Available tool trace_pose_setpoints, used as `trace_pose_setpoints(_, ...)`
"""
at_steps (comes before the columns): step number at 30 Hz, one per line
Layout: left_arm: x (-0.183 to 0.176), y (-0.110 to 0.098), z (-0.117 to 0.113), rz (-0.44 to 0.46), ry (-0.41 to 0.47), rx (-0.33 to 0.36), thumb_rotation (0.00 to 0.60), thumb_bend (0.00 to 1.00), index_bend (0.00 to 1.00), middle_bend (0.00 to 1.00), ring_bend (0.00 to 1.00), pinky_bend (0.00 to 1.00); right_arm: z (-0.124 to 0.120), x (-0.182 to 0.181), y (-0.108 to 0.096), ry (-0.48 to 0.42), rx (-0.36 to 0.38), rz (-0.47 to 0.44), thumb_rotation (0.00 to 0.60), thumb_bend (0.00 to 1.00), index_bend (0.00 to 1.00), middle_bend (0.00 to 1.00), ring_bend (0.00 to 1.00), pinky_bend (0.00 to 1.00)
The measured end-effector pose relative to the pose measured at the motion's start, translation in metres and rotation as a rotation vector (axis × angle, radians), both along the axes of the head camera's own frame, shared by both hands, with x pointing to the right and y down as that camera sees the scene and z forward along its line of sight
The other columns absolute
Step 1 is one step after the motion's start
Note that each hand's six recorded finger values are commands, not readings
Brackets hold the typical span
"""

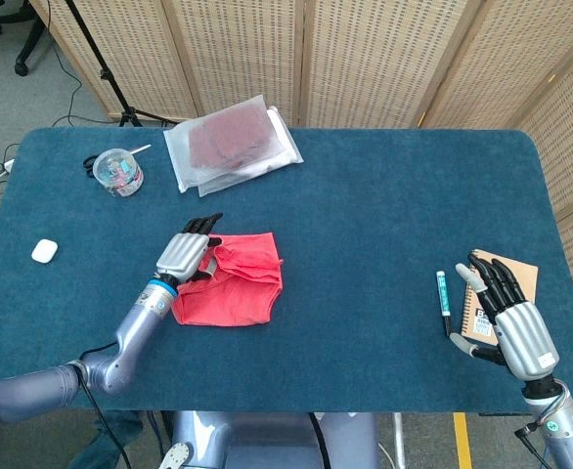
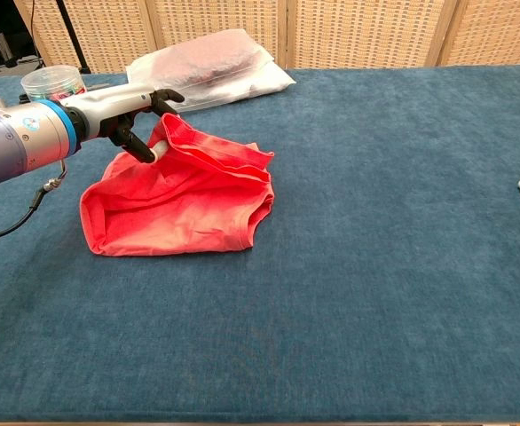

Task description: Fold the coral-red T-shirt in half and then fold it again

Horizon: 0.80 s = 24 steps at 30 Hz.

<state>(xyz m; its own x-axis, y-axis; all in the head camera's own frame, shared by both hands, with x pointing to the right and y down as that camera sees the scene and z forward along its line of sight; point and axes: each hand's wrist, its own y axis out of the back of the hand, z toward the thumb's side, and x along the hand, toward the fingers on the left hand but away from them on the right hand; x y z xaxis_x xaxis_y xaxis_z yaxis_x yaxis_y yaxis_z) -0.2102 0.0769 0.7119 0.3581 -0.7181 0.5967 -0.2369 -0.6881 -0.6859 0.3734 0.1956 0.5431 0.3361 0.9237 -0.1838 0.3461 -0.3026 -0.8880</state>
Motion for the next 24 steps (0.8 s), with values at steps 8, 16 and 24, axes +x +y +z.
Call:
trace_pose_setpoints(8,0.017,0.017,-0.016,0.002,0.052,-0.049,0.600,0.57,0.69,0.00,0.00,0.00,-0.001,-0.001,0.000,0.000,0.001,-0.004,0.600,0.00,0.00,0.00,0.00,0.00)
trace_pose_setpoints(16,0.035,0.032,-0.023,-0.002,0.062,-0.080,0.600,0.56,0.69,0.00,0.00,0.00,0.000,-0.002,0.002,0.004,-0.005,-0.009,0.600,0.00,0.00,0.00,0.00,0.00)
trace_pose_setpoints(24,0.062,0.052,-0.018,-0.016,0.099,-0.140,0.600,0.56,0.69,0.00,0.00,0.00,0.000,-0.001,0.002,0.005,-0.006,-0.008,0.600,0.00,0.00,0.00,0.00,0.00)
